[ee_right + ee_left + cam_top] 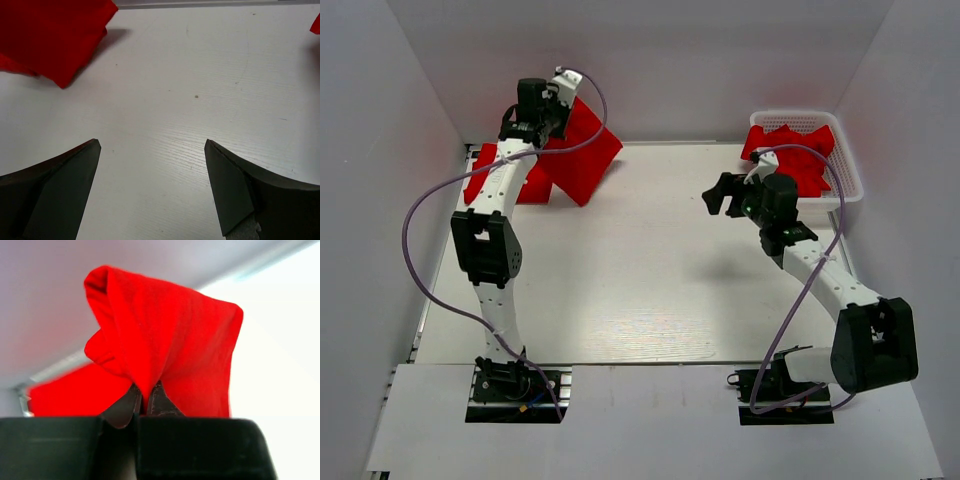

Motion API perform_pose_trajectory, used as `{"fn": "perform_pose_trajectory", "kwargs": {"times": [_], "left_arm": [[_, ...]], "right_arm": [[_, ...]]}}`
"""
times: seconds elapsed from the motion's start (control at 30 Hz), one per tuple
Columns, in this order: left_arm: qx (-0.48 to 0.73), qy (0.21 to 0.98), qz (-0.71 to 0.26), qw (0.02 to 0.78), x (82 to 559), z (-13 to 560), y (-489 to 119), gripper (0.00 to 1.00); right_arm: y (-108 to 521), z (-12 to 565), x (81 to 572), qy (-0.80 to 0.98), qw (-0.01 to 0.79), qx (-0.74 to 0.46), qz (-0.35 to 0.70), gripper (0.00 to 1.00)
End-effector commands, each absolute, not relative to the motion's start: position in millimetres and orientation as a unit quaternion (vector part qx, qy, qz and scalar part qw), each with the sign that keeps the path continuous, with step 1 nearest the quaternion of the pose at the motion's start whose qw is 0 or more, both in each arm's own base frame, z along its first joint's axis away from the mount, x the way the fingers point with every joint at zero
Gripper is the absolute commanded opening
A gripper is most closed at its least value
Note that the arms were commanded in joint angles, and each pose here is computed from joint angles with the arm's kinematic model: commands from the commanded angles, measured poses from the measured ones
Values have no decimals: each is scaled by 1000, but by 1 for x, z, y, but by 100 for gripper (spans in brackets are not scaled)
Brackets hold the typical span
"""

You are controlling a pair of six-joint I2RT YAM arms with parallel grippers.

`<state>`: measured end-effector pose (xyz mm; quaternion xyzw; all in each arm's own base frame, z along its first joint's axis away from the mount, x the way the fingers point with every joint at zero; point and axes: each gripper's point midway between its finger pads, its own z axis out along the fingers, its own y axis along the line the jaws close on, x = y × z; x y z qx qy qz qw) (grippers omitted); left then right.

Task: Fold and stack the t-shirts
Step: Put the neatly folded tshirt into the corner of the board with the left arm

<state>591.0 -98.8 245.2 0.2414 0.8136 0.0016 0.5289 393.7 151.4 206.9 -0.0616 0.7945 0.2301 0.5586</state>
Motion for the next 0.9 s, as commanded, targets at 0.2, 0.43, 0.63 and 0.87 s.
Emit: {"fn": "perform_pose_trajectory", "kwargs": {"times": [0.2, 0.43, 0.63, 0.87], "left_arm": [[244, 802, 45, 544, 615, 282, -68, 0], [210, 794, 85, 563, 620, 309, -37, 0], [110, 800, 113, 579, 622, 323, 0, 0], [68, 789, 113, 600, 611, 351, 15, 0]], "right_arm": [[155, 242, 421, 761, 603, -59, 233, 90], [160, 246, 427, 756, 603, -58, 248, 90], [171, 244, 426, 754, 596, -63, 269, 90], [180, 241, 432, 757, 585, -64, 286, 90]]}}
